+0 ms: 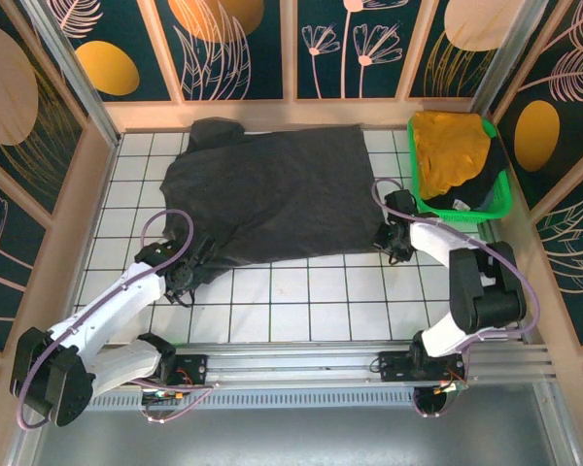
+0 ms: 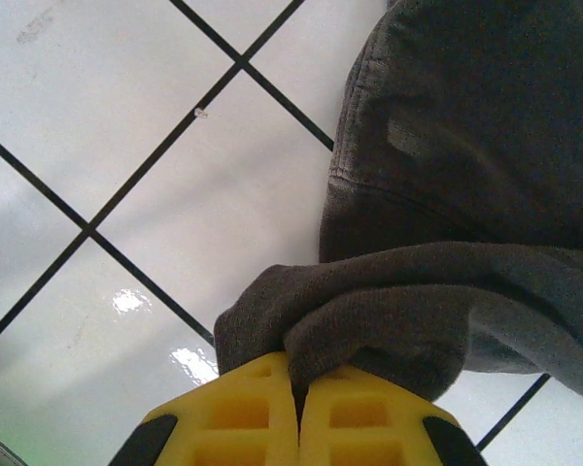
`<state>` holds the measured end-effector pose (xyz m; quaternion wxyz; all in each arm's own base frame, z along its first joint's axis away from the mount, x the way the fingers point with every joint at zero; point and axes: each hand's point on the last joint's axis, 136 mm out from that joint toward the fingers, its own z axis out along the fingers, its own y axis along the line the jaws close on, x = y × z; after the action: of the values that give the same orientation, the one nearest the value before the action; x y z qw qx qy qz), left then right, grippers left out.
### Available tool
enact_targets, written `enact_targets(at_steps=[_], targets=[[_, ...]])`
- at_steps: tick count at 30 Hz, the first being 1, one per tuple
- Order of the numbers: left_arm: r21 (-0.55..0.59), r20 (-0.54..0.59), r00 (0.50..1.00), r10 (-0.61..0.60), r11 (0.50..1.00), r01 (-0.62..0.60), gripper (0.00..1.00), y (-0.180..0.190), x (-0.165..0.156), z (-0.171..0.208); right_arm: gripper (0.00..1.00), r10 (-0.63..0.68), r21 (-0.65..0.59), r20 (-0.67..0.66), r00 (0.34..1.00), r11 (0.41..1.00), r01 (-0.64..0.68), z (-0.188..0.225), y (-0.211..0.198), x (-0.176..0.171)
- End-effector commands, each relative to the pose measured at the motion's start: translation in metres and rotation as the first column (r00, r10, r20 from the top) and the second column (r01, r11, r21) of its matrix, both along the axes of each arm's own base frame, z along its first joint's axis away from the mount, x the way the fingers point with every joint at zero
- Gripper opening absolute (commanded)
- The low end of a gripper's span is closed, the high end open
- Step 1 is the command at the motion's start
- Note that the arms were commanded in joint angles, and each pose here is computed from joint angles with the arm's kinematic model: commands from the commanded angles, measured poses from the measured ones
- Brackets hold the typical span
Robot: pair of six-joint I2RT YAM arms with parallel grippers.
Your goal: Fold and stack the t-shirts
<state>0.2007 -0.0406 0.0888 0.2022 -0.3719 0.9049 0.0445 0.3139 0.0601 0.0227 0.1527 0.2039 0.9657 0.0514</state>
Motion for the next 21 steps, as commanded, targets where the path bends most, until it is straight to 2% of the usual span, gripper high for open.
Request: enact_targets(at_steps=[1, 7, 9, 11, 13, 17, 21], targets=[[0.011, 0.025, 1.0, -0.012, 1.0, 0.012, 0.0, 0.0, 0.009, 0.008, 0.44, 0.025, -0.07, -0.007, 1.0, 0.997, -0.026, -0.005, -0.008, 0.011], [0.012, 0.025, 1.0, -0.013, 1.0, 0.012, 0.0, 0.001, 0.008, 0.009, 0.39, 0.092, -0.13, 0.031, 0.995, 0.988, -0.087, -0.004, -0.011, 0.029], [0.013, 0.025, 1.0, -0.014, 1.0, 0.013, 0.0, 0.001, 0.008, 0.009, 0.3, 0.116, -0.142, 0.033, 0.993, 0.984, -0.11, -0.004, -0.01, 0.035], [0.016, 0.024, 1.0, -0.014, 1.0, 0.013, 0.0, 0.002, 0.007, 0.01, 0.14, 0.127, -0.142, 0.016, 0.992, 0.982, -0.123, -0.007, -0.009, 0.035], [0.016, 0.023, 1.0, -0.014, 1.0, 0.013, 0.0, 0.002, 0.007, 0.01, 0.02, 0.121, -0.13, 0.001, 0.993, 0.984, -0.12, -0.009, -0.008, 0.031], [0.02, -0.002, 1.0, -0.027, 0.999, 0.027, 0.0, 0.003, 0.003, 0.01, 0.0, 0.041, -0.141, -0.037, 0.998, 0.989, -0.046, 0.001, -0.017, 0.011], [0.025, -0.027, 0.999, -0.03, 0.999, 0.031, 0.0, 0.007, -0.008, 0.011, 0.0, -0.052, -0.161, -0.12, 0.991, 0.986, 0.032, 0.008, -0.029, -0.03]])
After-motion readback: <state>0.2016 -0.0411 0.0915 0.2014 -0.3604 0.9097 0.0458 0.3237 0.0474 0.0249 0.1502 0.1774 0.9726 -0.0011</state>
